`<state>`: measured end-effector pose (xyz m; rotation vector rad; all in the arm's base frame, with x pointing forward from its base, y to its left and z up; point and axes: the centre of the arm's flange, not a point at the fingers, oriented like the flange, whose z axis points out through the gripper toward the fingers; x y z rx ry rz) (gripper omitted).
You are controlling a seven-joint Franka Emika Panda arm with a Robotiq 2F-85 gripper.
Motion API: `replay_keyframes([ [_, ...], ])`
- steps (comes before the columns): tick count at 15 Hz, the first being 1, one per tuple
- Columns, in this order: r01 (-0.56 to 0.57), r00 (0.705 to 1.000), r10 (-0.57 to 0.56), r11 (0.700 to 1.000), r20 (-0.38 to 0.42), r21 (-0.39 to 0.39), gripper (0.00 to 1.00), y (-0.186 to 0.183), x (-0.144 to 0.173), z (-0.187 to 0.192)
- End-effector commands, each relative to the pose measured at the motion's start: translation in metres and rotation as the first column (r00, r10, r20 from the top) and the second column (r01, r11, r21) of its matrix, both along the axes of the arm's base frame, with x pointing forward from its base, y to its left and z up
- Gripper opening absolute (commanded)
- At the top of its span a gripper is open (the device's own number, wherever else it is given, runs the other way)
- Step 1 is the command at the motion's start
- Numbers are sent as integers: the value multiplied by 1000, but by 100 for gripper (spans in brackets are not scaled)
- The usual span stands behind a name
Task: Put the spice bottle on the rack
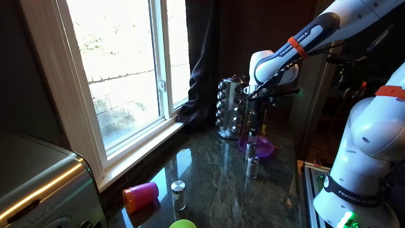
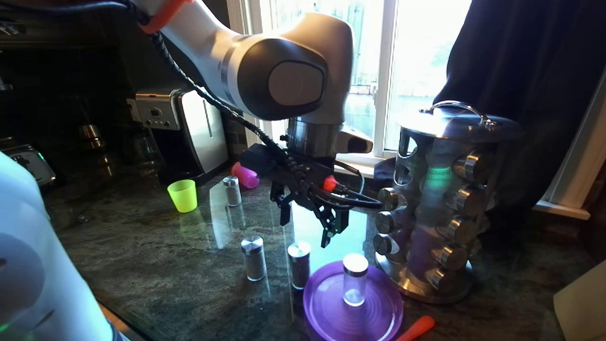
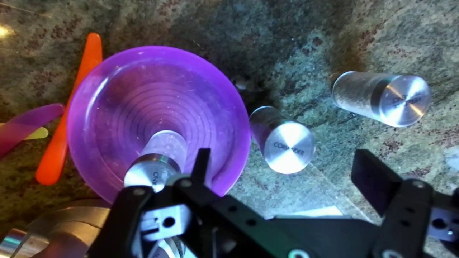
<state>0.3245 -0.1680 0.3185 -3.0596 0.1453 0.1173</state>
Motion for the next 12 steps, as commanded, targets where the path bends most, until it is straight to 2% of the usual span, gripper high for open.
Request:
replay_keyframes([
  [1, 3, 1000, -2, 999, 25, -36, 100, 13, -11, -13],
  [5, -4, 999, 6, 999, 35, -49, 100, 16, -13, -18],
  [12, -16, 999, 15, 1000, -38, -26, 100, 18, -17, -44],
])
